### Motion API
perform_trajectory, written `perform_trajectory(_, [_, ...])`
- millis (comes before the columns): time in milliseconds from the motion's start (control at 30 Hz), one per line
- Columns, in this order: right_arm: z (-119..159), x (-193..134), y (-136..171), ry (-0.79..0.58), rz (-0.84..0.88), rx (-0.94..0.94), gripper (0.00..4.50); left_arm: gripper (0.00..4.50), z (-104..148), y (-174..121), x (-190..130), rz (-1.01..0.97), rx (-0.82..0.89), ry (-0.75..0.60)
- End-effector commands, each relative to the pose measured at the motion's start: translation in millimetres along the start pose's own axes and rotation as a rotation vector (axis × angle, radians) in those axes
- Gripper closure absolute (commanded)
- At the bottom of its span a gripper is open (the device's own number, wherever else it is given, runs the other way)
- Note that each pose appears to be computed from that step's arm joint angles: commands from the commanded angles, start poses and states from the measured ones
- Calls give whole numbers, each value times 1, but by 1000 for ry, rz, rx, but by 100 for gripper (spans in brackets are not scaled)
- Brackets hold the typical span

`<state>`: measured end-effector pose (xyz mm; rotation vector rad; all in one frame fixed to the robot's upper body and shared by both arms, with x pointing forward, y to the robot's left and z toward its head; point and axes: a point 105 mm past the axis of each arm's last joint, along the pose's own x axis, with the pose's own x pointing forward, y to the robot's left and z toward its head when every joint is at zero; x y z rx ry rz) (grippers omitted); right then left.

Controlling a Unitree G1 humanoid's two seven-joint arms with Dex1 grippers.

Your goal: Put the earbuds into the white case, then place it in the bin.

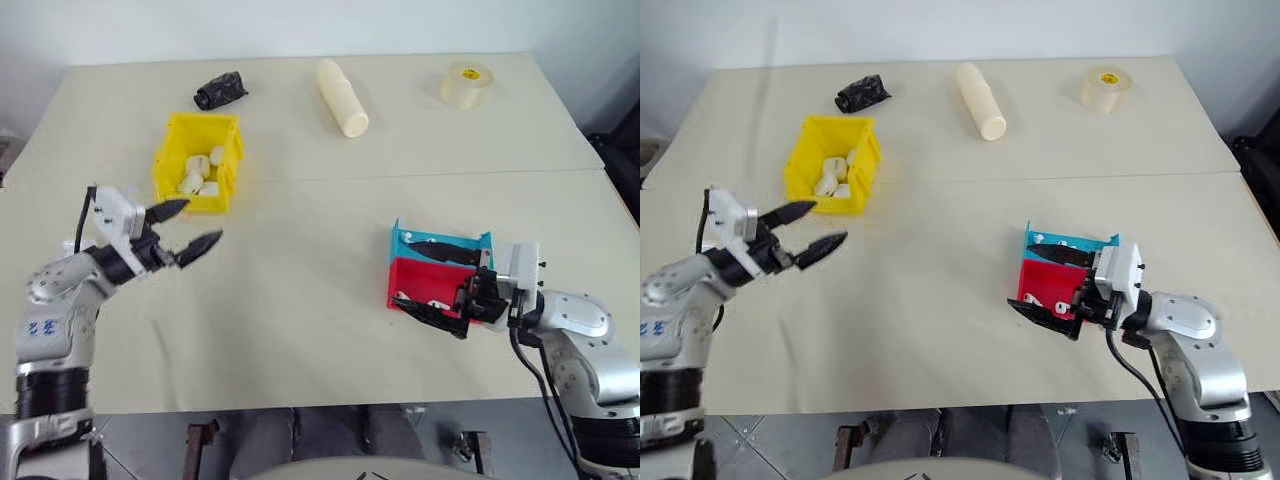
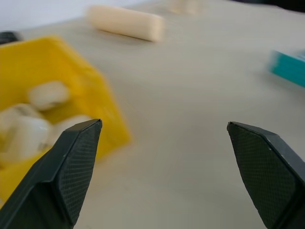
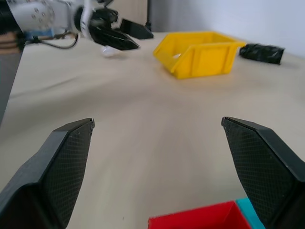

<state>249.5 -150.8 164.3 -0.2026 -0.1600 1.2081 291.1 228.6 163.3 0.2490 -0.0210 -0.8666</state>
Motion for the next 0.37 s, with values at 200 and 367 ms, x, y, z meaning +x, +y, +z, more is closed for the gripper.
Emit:
perform_trajectory(200, [0, -23, -8, 55, 58, -39, 0, 3, -2, -42, -10, -168, 188, 46])
perform_trajectory(367, [-2, -31, -14, 76, 33, -46, 0, 3, -4, -49, -3, -174, 175, 16])
